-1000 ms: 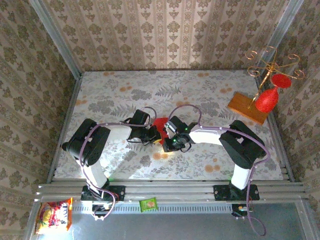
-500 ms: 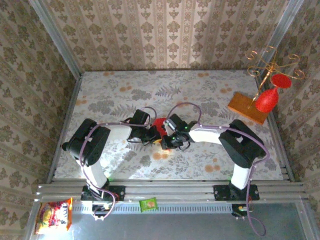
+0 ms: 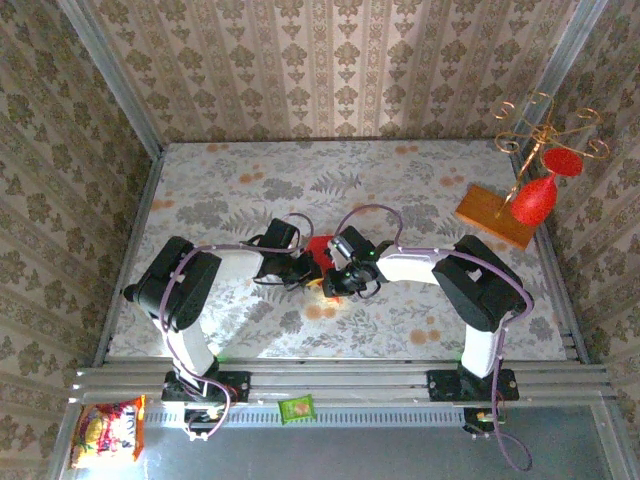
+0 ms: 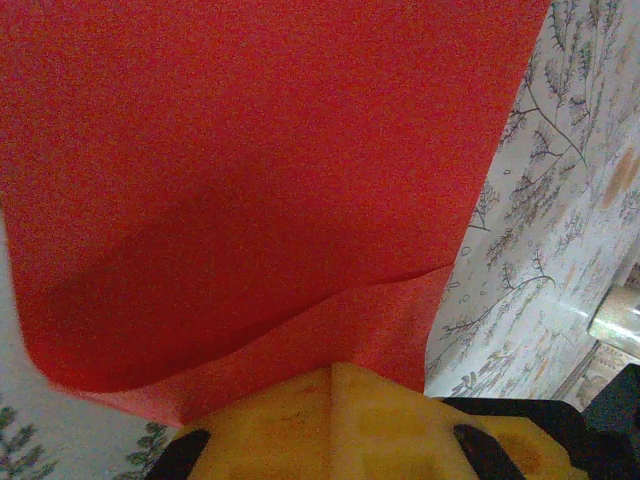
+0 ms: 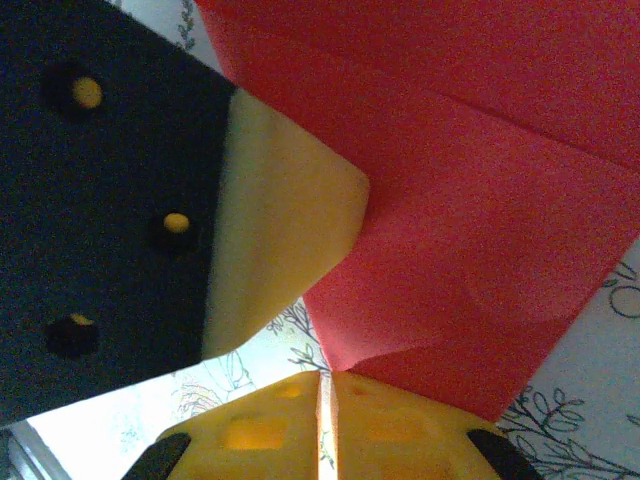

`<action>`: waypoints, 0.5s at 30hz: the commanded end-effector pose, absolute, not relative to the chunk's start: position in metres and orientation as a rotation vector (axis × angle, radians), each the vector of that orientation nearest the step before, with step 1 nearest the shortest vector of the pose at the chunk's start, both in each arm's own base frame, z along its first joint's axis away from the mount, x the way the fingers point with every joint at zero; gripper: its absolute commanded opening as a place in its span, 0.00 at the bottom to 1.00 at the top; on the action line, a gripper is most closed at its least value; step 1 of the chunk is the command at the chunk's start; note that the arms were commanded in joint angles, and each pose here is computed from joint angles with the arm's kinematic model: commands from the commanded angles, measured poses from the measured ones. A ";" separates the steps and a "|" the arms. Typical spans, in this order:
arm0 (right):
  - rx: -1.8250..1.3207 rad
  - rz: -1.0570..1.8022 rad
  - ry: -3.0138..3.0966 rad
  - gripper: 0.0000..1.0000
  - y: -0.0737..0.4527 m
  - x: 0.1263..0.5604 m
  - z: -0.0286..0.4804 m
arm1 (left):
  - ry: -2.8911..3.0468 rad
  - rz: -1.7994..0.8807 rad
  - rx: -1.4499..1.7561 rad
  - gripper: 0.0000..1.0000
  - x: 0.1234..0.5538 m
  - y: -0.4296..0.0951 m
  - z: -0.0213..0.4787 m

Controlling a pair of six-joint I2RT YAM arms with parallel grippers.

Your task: Fold a paper plane with a square sheet of paper (pick it up from the middle)

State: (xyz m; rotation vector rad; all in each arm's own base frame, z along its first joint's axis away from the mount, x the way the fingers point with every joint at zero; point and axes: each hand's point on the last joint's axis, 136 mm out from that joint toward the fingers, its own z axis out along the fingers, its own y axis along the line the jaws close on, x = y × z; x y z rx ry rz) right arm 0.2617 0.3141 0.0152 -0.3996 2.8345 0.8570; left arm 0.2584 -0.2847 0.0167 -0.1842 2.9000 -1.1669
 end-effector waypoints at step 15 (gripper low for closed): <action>-0.338 0.924 2.879 0.14 0.276 0.214 0.007 | 3.093 -0.813 -0.328 0.05 0.235 -0.237 -0.042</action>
